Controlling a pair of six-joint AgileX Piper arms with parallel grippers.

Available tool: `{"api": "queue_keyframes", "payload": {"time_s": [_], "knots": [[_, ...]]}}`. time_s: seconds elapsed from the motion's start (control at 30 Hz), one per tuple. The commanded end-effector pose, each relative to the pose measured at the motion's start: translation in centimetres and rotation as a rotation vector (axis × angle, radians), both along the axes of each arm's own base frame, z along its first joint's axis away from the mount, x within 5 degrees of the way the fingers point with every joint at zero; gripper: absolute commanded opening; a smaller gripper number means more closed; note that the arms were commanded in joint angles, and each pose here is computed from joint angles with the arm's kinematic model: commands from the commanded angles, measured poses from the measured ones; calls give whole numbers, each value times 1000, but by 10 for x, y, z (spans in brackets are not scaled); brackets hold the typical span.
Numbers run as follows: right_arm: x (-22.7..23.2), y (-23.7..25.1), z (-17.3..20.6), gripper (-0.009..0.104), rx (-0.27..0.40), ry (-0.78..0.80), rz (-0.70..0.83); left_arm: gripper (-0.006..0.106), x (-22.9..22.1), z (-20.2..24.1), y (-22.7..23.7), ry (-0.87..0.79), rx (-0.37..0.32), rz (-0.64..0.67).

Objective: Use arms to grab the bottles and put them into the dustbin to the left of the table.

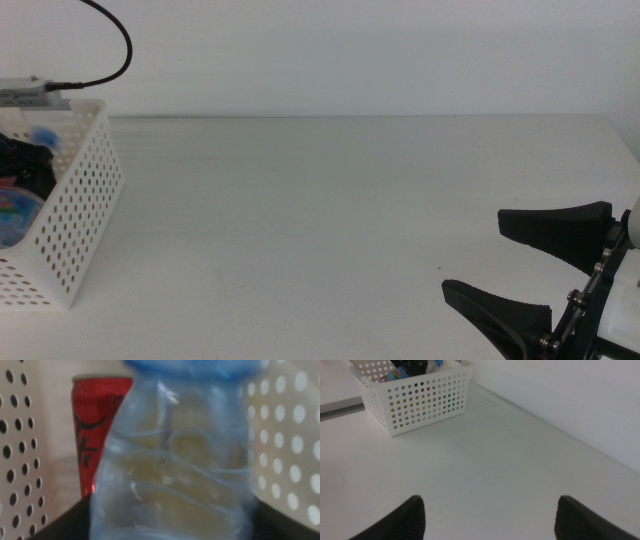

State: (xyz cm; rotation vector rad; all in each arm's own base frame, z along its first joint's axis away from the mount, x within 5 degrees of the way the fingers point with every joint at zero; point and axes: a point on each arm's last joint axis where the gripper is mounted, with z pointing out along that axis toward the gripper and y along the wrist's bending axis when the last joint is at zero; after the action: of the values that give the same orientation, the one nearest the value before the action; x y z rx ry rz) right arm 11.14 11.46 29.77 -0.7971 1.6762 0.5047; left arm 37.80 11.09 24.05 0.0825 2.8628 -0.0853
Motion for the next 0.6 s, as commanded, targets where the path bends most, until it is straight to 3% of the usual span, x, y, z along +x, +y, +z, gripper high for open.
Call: {"api": "queue_keyframes", "payload": {"time_s": [0.0, 0.13, 0.33, 0.57], "knots": [[1, 0, 16, 68, 62, -83, -5, 91, 0, 31, -5, -103, -6, 7], [1, 0, 16, 68, 62, -83, -5, 90, -3, 39, -10, -112, -29, 4], [1, 0, 16, 68, 62, -83, -5, 90, -24, 86, -20, -161, -39, -19], [1, 0, 16, 68, 62, -83, -5, 90, -57, 144, -40, -341, -117, 18]]}}
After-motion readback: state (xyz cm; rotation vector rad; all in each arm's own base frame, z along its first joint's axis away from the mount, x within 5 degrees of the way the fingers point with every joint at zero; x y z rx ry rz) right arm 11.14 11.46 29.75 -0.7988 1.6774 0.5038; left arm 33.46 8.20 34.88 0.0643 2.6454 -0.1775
